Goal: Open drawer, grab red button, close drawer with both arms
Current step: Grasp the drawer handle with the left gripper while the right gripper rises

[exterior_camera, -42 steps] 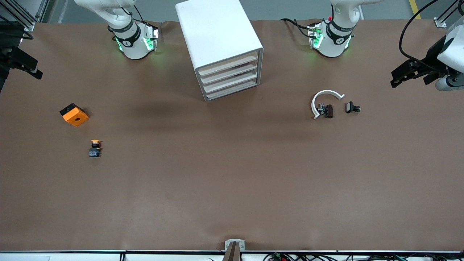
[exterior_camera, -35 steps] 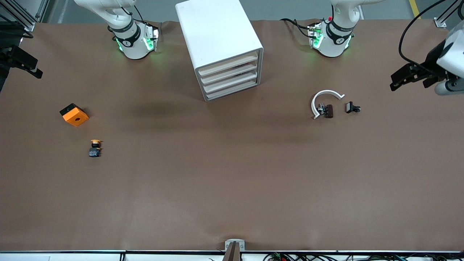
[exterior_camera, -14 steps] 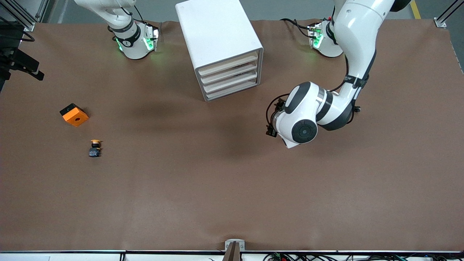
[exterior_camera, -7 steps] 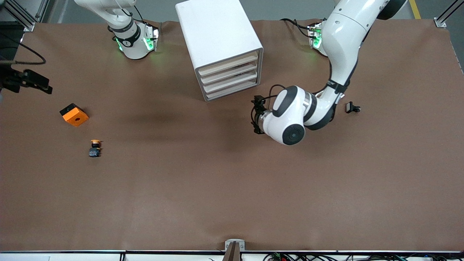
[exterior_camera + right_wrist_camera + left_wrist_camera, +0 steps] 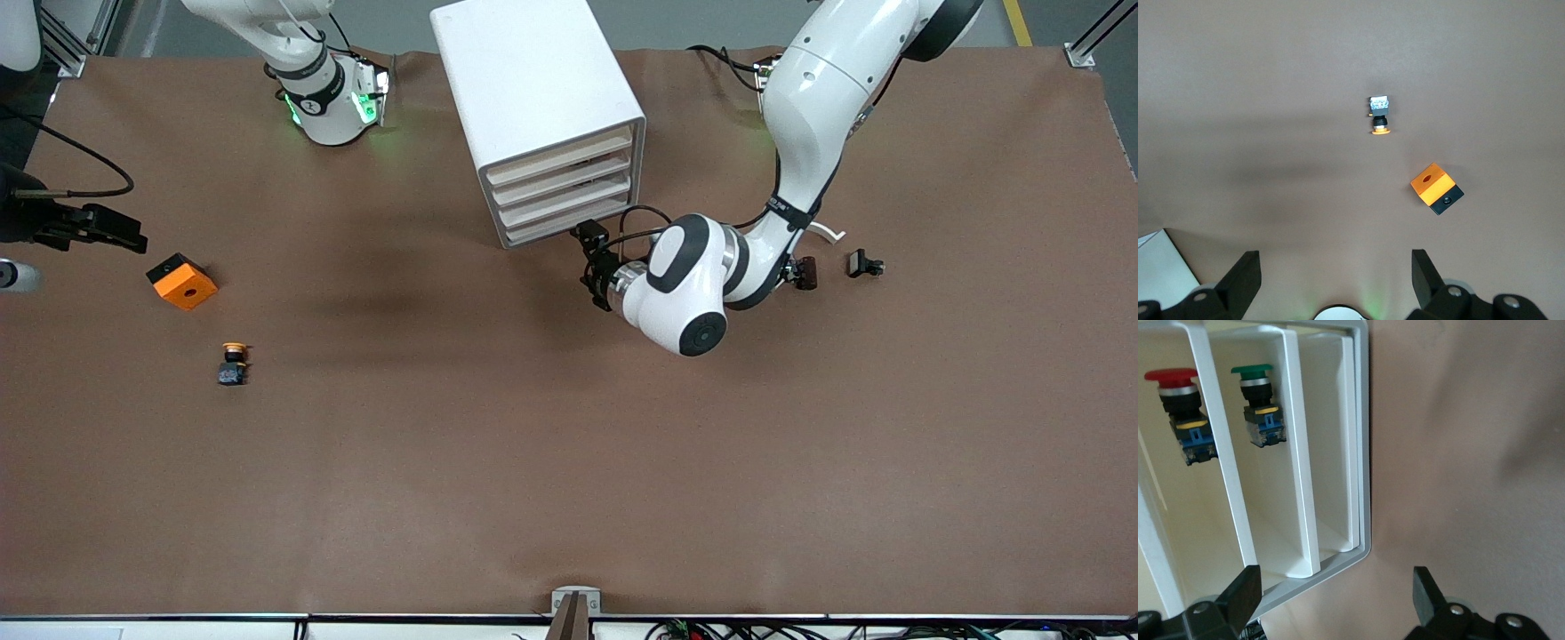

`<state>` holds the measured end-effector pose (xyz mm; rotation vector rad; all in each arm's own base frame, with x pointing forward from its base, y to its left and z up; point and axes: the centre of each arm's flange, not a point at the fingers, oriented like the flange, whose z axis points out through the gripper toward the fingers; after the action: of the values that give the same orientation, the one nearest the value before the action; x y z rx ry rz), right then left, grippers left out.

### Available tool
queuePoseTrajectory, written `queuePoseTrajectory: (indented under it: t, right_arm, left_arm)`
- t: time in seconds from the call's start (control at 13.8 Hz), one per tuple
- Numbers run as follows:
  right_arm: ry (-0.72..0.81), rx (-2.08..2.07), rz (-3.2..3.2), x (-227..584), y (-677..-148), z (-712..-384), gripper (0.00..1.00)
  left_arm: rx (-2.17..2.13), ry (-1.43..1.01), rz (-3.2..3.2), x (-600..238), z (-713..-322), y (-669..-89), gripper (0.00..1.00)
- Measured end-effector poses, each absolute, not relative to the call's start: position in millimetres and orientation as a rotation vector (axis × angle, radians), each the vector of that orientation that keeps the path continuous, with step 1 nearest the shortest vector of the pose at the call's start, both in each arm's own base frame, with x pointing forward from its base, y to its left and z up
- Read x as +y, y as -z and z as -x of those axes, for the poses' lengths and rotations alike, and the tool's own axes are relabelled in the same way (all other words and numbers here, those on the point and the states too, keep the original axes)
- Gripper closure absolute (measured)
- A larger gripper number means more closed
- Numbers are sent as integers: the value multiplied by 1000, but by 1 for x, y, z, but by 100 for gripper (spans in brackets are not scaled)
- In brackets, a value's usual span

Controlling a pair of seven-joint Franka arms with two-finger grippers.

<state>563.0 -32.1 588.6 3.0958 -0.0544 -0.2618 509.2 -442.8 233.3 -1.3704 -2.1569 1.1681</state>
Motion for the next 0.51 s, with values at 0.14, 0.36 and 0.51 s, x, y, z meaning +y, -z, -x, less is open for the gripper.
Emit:
queuePoseTrajectory:
  t: [0.14, 0.36, 0.51]
  right_arm:
    - [289, -56, -3091, -33, -578, -567, 0]
    - [304, -60, -3089, -35, -573, -570, 0]
    - [301, -58, -3089, -33, -574, -570, 0]
  left_arm:
    - [-2122, -1197, 1315, -453, -497, -224, 0]
    - [-2027, -1261, 1241, -461, -481, -213, 0]
    - [-1982, -1301, 1195, -461, -476, -206, 0]
